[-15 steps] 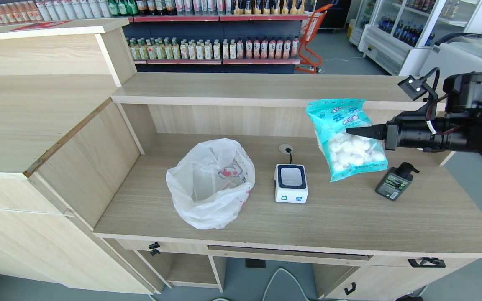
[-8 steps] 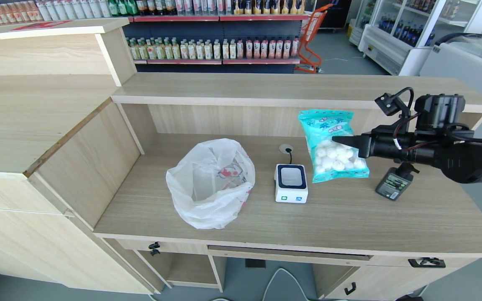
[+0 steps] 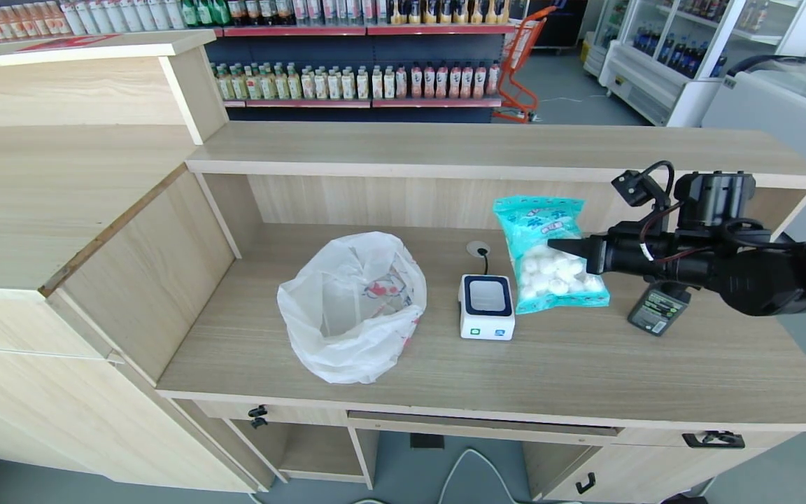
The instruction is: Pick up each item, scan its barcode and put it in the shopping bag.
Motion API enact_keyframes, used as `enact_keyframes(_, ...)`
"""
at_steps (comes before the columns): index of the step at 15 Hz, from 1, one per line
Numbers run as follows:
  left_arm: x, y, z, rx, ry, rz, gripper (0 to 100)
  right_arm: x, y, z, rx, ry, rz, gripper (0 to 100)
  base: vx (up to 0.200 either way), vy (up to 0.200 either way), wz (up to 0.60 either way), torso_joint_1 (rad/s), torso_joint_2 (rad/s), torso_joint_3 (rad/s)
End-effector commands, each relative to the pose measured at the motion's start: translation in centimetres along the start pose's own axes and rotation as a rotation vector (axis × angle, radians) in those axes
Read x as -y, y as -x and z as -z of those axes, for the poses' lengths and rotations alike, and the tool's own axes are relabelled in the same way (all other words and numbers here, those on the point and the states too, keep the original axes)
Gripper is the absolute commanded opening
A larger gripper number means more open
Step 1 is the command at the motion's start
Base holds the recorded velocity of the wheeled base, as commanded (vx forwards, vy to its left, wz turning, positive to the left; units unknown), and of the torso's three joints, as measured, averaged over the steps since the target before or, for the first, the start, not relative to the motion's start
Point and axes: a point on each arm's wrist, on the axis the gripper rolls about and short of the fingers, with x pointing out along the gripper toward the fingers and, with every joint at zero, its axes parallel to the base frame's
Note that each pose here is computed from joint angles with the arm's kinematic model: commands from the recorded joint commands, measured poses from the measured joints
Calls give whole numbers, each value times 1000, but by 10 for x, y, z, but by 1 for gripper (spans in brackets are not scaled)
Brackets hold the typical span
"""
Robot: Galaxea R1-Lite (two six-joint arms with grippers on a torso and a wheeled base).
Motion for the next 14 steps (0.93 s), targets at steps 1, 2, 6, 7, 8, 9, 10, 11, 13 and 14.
enact_keyframes(1,0,0,0,1,0,-1,100,-1,1,0,-2,-1,0,0,0,0,0,0,0,0)
enact_keyframes(2,0,0,0,0,0,-1,100,-2,1,-1,1,-2,-2,0,0,0,0,0,0,0)
enact_keyframes(6,0,0,0,0,0,-1,100,-30,28,-35,-20,-30,-25,0,0,0,0,0,0,0)
enact_keyframes(7,0,0,0,0,0,-1,100,-43,47,-45,-36,-33,-27,0,0,0,0,0,0,0)
enact_keyframes(8,0,0,0,0,0,-1,100,-46,53,-47,-41,-29,-24,0,0,0,0,0,0,0)
enact_keyframes(9,0,0,0,1,0,-1,100,-52,67,-50,-57,11,-5,0,0,0,0,0,0,0)
enact_keyframes(10,0,0,0,1,0,-1,100,-51,76,-51,-79,31,65,0,0,0,0,0,0,0)
enact_keyframes(11,0,0,0,0,-1,-1,100,-52,83,-54,-95,47,143,0,0,0,0,0,0,0)
enact_keyframes(13,0,0,0,0,0,-1,100,-59,98,-63,-75,113,244,0,0,0,0,0,0,0)
enact_keyframes(14,0,0,0,0,0,-1,100,-61,107,-68,-60,163,265,0,0,0,0,0,0,0)
